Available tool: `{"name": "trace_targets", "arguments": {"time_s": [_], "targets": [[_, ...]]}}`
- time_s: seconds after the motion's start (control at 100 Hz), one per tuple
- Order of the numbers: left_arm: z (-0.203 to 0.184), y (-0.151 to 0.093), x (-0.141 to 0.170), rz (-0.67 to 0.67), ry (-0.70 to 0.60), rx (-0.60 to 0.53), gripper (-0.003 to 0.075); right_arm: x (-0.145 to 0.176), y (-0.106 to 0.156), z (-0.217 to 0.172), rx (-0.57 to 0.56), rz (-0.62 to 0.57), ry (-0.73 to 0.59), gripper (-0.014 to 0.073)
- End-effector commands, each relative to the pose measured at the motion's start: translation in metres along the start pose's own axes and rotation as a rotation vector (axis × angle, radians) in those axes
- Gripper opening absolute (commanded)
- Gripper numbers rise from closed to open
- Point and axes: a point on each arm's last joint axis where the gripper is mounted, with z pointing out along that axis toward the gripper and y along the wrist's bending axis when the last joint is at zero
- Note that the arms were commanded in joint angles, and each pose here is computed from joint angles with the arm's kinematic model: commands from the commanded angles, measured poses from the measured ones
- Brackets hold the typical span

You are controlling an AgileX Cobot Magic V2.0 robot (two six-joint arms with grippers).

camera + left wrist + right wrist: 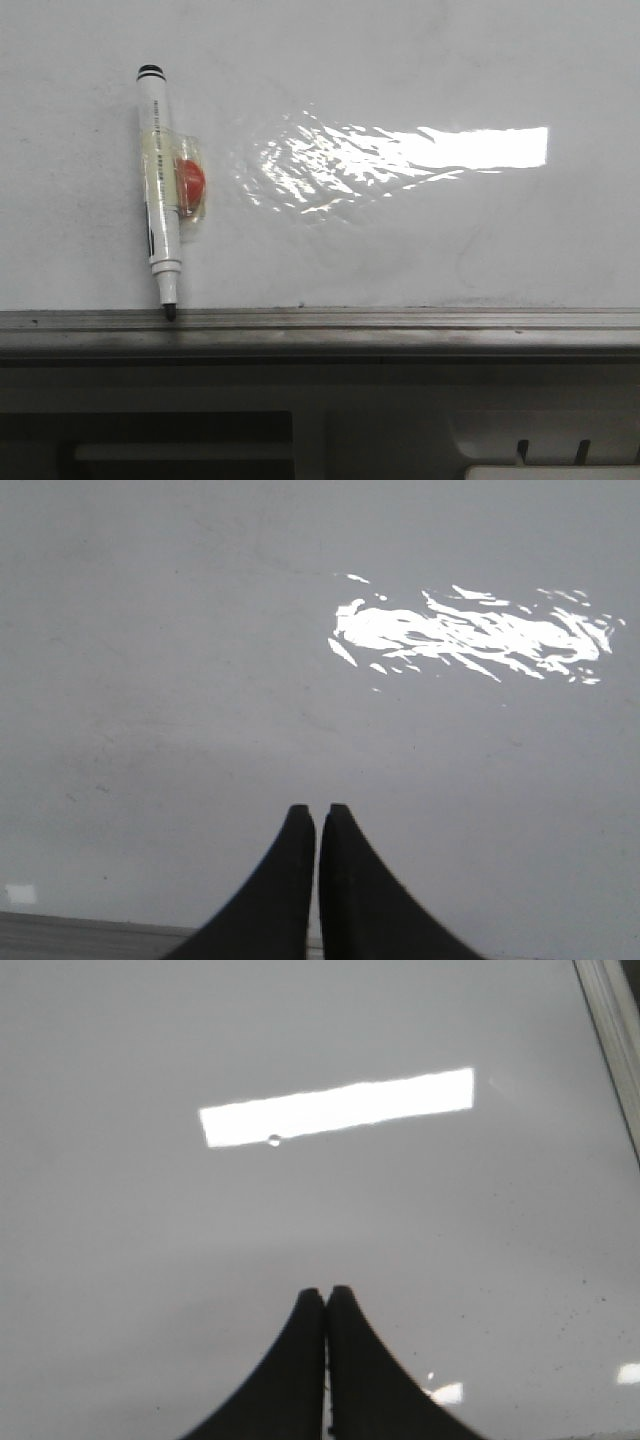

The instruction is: Write number 9 on whiteboard

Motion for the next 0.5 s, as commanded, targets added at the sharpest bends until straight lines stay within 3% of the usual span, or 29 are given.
{"name": "trace_targets", "arguments": {"time_s": [0.0, 0.28, 0.49], "targets": [[0.0006, 0.0014, 0.0067, -0.02, -0.047, 0.001, -0.002, -0.0004, 0.0003, 0.0, -0.006, -0.007, -0.079, -0.0069], [0.0002, 0.0012, 0.003, -0.028, -0.078, 0.002, -0.002, -0.0004, 0.0003, -0.0001, -0.006, 0.024, -0.059, -0.0069], [0.0013, 0.0002, -0.0028, -0.046, -0.063, 0.003, -0.002, -0.0072, 0.001, 0.0039, 0.001, 0.06, 0.046, -0.0069]]}}
